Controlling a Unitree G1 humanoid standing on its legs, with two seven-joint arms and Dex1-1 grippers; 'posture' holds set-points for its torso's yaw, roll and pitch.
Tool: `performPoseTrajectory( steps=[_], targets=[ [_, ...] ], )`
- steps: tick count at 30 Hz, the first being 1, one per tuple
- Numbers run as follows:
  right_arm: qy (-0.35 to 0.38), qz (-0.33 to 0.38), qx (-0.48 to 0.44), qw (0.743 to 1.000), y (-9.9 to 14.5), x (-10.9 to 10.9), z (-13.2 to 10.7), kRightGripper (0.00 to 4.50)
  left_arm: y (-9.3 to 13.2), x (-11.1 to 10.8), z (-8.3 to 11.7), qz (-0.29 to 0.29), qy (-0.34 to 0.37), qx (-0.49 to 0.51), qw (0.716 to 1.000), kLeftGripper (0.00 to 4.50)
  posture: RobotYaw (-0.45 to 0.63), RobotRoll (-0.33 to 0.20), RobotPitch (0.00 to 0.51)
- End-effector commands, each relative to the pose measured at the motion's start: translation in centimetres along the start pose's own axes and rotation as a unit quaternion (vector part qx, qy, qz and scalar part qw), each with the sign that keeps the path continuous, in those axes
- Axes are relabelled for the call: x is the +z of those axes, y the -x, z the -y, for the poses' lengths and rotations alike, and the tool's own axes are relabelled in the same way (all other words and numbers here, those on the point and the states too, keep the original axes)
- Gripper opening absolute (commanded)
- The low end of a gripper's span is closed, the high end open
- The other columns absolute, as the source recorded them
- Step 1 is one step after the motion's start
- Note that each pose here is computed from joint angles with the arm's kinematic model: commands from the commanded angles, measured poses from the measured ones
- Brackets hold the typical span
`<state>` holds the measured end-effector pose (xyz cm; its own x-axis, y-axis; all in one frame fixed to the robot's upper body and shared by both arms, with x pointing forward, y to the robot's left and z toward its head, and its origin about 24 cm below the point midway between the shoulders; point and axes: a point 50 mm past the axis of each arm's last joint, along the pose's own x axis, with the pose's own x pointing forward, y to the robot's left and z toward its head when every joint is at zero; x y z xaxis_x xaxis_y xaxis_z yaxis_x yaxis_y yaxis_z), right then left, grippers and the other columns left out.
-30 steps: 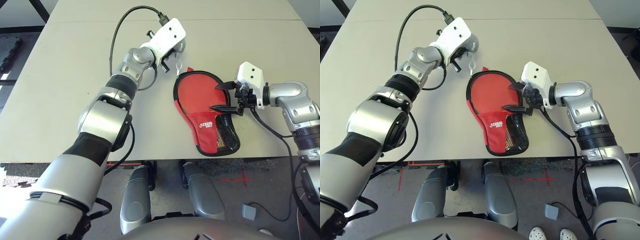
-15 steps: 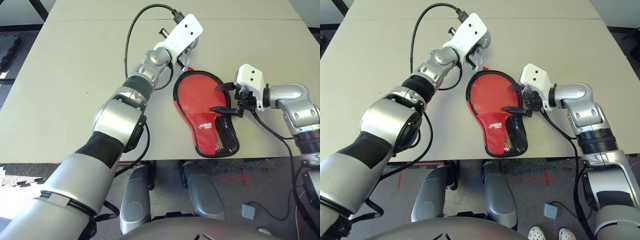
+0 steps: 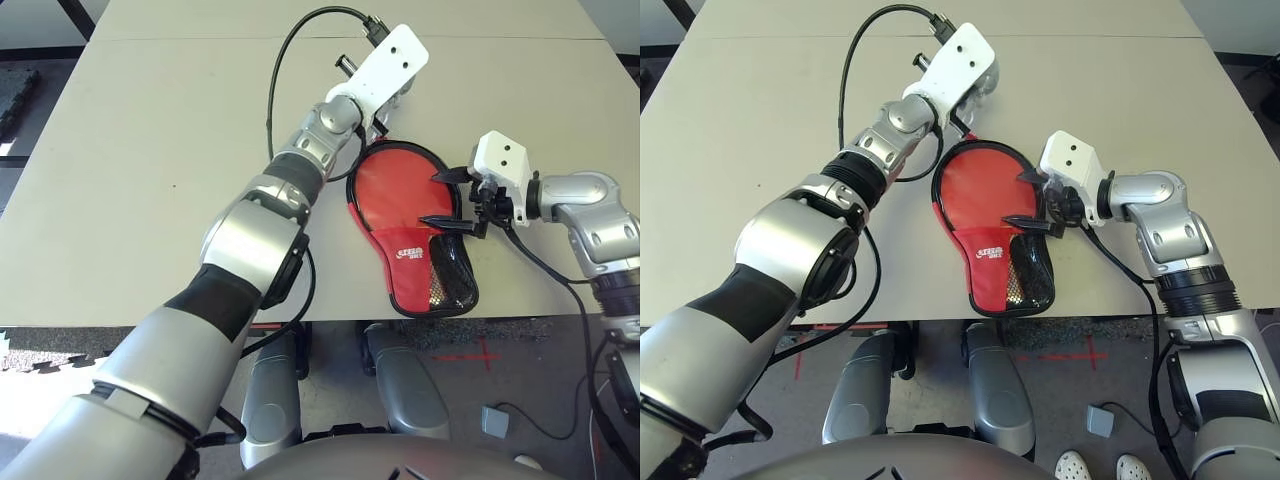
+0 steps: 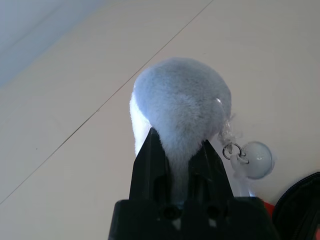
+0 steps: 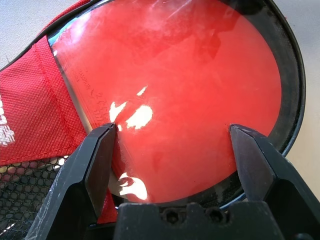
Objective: Store the ping-pong paddle in its case and zip it.
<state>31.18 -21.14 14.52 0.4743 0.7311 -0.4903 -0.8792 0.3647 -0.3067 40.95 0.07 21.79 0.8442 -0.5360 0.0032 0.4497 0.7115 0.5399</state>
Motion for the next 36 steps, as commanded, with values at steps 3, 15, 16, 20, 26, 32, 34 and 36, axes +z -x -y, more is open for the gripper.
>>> performPoseTrajectory(
  steps=[3, 15, 16, 20, 26, 32, 34, 36],
  targets=[
    [-0.081, -0.088, 0.086, 0.989, -2.5, -5.1, -4.0, 4.50, -0.6, 3.8, 2.1, 0.076, -0.008, -0.038, 0.996, 0.16, -0.24, 0.000, 0.309],
    [-0.083, -0.086, 0.084, 0.989, -2.7, -5.1, -4.3, 4.50, -0.7, 4.0, 7.1, 0.082, -0.014, -0.151, 0.985, 1.52, -0.26, 0.000, 0.310],
    [-0.083, -0.086, 0.084, 0.989, -2.7, -5.1, -4.3, 4.50, -0.7, 3.9, 7.1, 0.081, -0.015, -0.152, 0.985, 1.86, -0.26, 0.000, 0.311],
    [-0.087, -0.087, 0.081, 0.989, -2.6, -5.3, -4.5, 4.50, -0.6, 3.7, 6.2, 0.079, -0.021, -0.150, 0.985, 3.43, -0.26, 0.000, 0.311],
    [-0.088, -0.085, 0.078, 0.989, -2.8, -5.3, -4.5, 4.50, -0.6, 3.7, 4.6, 0.082, -0.023, -0.134, 0.987, 4.46, -0.25, 0.000, 0.310],
    [-0.085, -0.084, 0.078, 0.990, -3.0, -5.2, -4.3, 4.50, -0.4, 3.3, 2.6, 0.076, -0.029, -0.113, 0.990, 4.46, -0.23, 0.000, 0.308],
    [-0.084, -0.084, 0.078, 0.990, -3.1, -5.2, -4.2, 4.50, -0.3, 3.0, 1.9, 0.073, -0.031, -0.107, 0.991, 4.46, -0.23, 0.000, 0.308],
    [-0.084, -0.084, 0.078, 0.990, -3.1, -5.2, -4.2, 4.50, -0.1, 2.7, 1.0, 0.070, -0.033, -0.103, 0.992, 4.46, -0.22, 0.000, 0.308]
  ],
)
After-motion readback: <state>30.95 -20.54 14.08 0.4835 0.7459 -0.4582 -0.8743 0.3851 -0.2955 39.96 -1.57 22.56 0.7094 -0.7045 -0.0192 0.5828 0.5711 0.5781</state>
